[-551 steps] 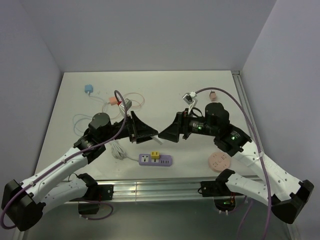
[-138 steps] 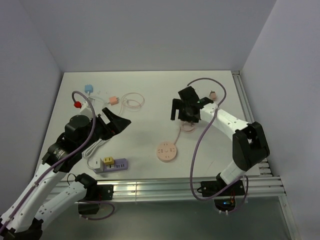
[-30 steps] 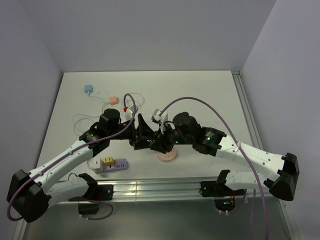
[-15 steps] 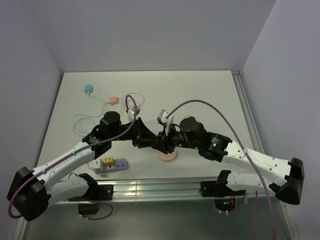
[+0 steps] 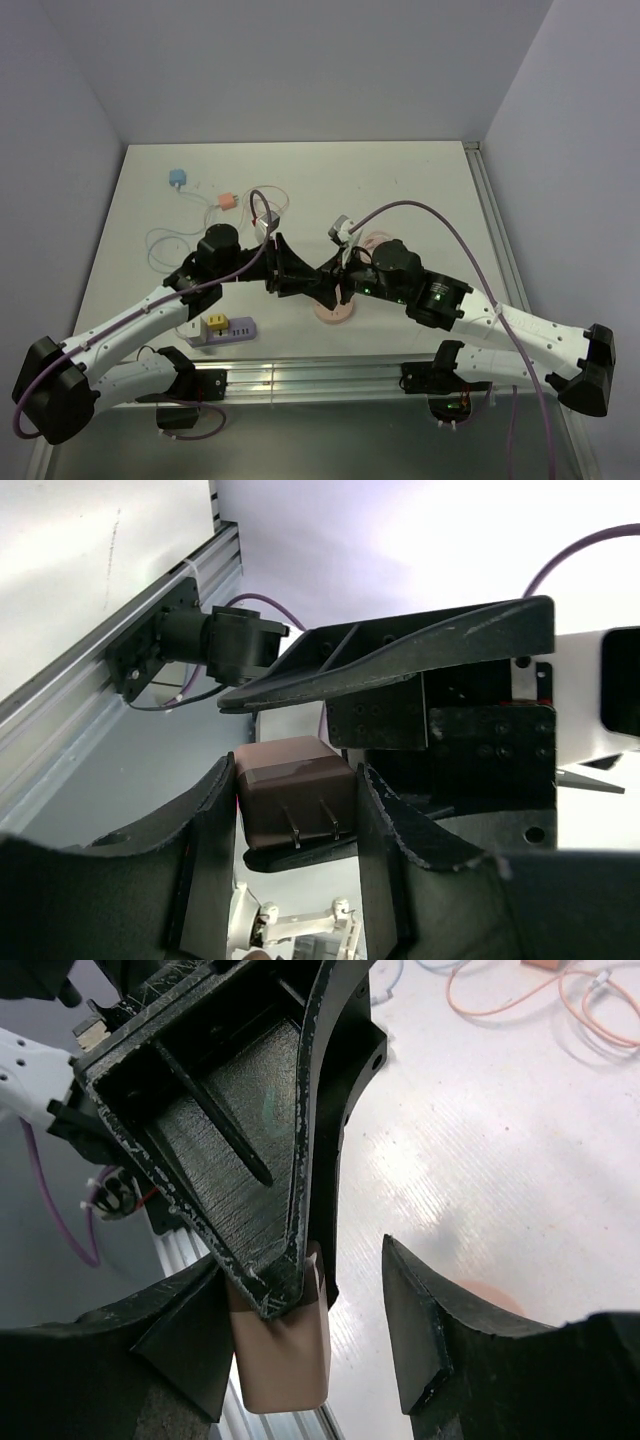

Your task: Insert the plug

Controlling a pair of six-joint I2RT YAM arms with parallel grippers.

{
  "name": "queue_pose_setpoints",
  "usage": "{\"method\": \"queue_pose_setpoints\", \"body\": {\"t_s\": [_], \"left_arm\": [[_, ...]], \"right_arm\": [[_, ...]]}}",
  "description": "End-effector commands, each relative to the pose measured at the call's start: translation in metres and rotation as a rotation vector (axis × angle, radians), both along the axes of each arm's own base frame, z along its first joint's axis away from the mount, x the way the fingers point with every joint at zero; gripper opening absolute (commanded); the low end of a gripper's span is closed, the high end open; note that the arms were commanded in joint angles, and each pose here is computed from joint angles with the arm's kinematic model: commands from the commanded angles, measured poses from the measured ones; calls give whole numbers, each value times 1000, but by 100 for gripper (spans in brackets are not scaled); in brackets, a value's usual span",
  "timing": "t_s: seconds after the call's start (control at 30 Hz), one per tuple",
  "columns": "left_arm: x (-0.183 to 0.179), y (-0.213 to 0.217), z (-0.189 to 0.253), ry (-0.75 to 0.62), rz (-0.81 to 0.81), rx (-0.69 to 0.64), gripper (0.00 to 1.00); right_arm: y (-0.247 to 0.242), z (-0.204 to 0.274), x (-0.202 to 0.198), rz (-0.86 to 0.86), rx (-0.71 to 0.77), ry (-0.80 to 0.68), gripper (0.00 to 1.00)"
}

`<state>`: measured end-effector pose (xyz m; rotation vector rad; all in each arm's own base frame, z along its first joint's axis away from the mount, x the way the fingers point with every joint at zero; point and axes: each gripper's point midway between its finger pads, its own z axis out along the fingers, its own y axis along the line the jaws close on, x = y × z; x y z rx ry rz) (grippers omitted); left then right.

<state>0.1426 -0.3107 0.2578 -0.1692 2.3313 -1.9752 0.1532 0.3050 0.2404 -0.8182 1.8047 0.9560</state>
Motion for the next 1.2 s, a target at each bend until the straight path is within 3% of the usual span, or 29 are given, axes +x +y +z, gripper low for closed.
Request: {"method": "queue_pose_setpoints", "body": {"t_s": [0.0, 0.63, 0.73, 0.77, 0.8, 0.83, 0.9, 0.93, 0.97, 1.0, 1.07, 1.1, 1.17], "left_arm": [[-4, 1, 21, -28, 2, -69, 0], [4, 11, 29, 75, 102, -211, 0], [4, 11, 29, 79, 103, -214, 0], [4, 11, 28, 83, 102, -213, 0], [4, 11, 26, 86, 101, -210, 0], [4, 11, 26, 87, 101, -210, 0], [4, 10, 25, 64, 92, -203, 0], [6, 10, 23, 48, 98, -185, 5], [9, 11, 1, 36, 109, -85, 19], [19, 13, 4, 1, 158, -49, 53], [32, 24, -2, -93, 224, 25, 79], [41, 32, -12, -85, 284, 101, 99], [56, 50, -12, -160, 357, 171, 99]], "right_arm": [[-8, 15, 8, -64, 72, -33, 62], [-16, 10, 1, -86, 195, -21, 47], [-11, 16, -3, -58, 232, -13, 36], [-10, 18, -2, -59, 240, -11, 18], [-8, 21, -2, -58, 250, -11, 6], [-6, 26, -3, -53, 264, -6, 0], [-4, 24, -2, -54, 248, 19, 0], [-3, 31, -1, -64, 253, 29, 0], [-3, 32, 1, -75, 241, 41, 0], [-4, 18, 3, -99, 184, 77, 0], [-8, 20, 6, -134, 147, 106, 0], [-12, 7, 4, -146, 87, 141, 0], [-20, -4, 1, -163, 6, 194, 0]]}}
